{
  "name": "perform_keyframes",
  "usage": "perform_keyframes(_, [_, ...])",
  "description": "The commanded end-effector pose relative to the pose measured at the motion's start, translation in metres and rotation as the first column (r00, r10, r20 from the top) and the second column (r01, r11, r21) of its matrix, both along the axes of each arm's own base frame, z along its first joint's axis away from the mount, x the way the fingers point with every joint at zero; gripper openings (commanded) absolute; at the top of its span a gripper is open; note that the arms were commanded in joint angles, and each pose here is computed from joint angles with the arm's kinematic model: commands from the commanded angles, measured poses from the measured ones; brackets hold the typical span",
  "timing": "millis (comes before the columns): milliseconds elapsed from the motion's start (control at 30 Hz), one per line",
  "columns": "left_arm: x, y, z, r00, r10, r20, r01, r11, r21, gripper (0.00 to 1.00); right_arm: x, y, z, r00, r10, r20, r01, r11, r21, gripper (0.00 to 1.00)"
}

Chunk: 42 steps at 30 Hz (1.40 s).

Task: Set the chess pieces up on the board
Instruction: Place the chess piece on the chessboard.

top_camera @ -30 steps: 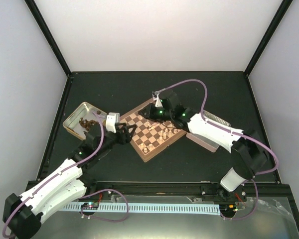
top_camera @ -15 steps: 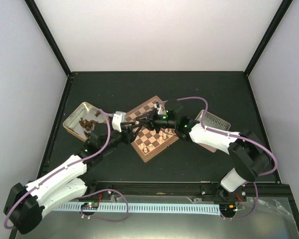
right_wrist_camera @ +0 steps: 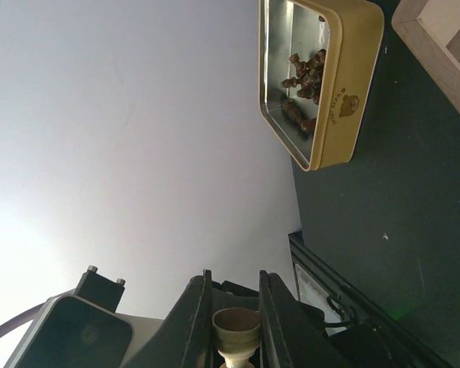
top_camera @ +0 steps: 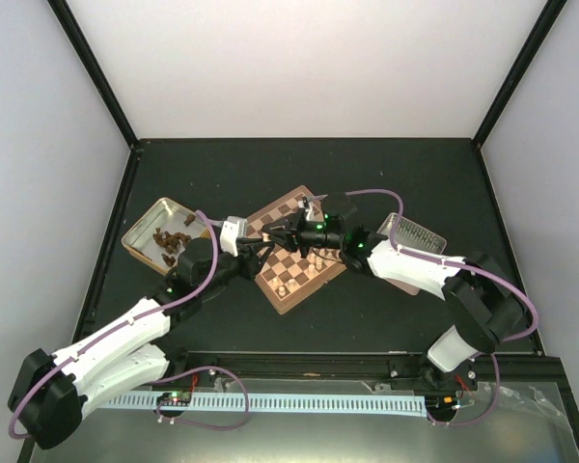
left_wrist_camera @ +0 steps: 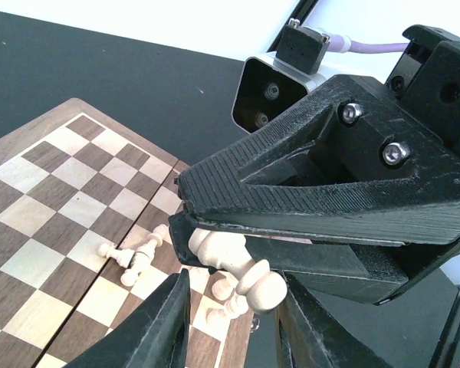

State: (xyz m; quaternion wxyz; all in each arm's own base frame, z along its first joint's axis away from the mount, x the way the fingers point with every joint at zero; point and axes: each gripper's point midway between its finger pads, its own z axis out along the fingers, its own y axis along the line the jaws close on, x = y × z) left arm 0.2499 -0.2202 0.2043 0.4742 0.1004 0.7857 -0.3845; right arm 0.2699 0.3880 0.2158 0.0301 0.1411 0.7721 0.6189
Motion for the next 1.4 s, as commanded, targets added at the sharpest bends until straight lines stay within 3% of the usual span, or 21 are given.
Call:
perform_keyframes(0, [0.006, -0.002, 0.034, 0.996, 0.013, 0.087, -0.009, 0.999, -0.045, 0.31, -0.006, -0.002, 0.011, 1.0, 0.015, 0.02, -0.015, 1.0, 0.022, 0.12])
perform_keyframes(533, [0.004, 0.0, 0.04, 0.993, 0.013, 0.116, -0.008, 0.999, -0.042, 0.41, -0.006, -0.003, 0.006, 0.999, 0.02, 0.034, -0.02, 1.0, -0.002, 0.13])
perform_keyframes(667, [0.006, 0.0, 0.036, 0.994, 0.022, 0.104, -0.019, 0.999, -0.036, 0.33, -0.007, -0.003, 0.011, 0.999, 0.024, 0.044, -0.025, 1.0, 0.005, 0.13])
perform_keyframes(900, [0.008, 0.001, 0.041, 0.992, 0.031, 0.122, -0.027, 0.999, -0.034, 0.1, -0.011, -0.006, 0.004, 0.998, 0.036, 0.053, -0.034, 0.999, -0.022, 0.14])
perform_keyframes(1033, [0.006, 0.002, 0.036, 0.994, 0.022, 0.106, -0.021, 1.0, -0.011, 0.02, -0.011, -0.01, 0.003, 0.991, 0.043, 0.123, -0.037, 0.998, -0.053, 0.27])
perform_keyframes(1167, [-0.002, 0.002, 0.03, 0.997, -0.017, 0.073, 0.013, 0.999, 0.049, 0.02, -0.012, -0.014, 0.011, 0.96, 0.099, 0.263, -0.076, 0.993, -0.093, 0.36])
perform_keyframes(1367, [-0.022, -0.003, 0.031, 0.991, -0.117, 0.069, 0.113, 0.992, 0.056, 0.01, -0.032, -0.011, 0.021, 0.896, 0.241, 0.373, -0.219, 0.97, -0.1, 0.35])
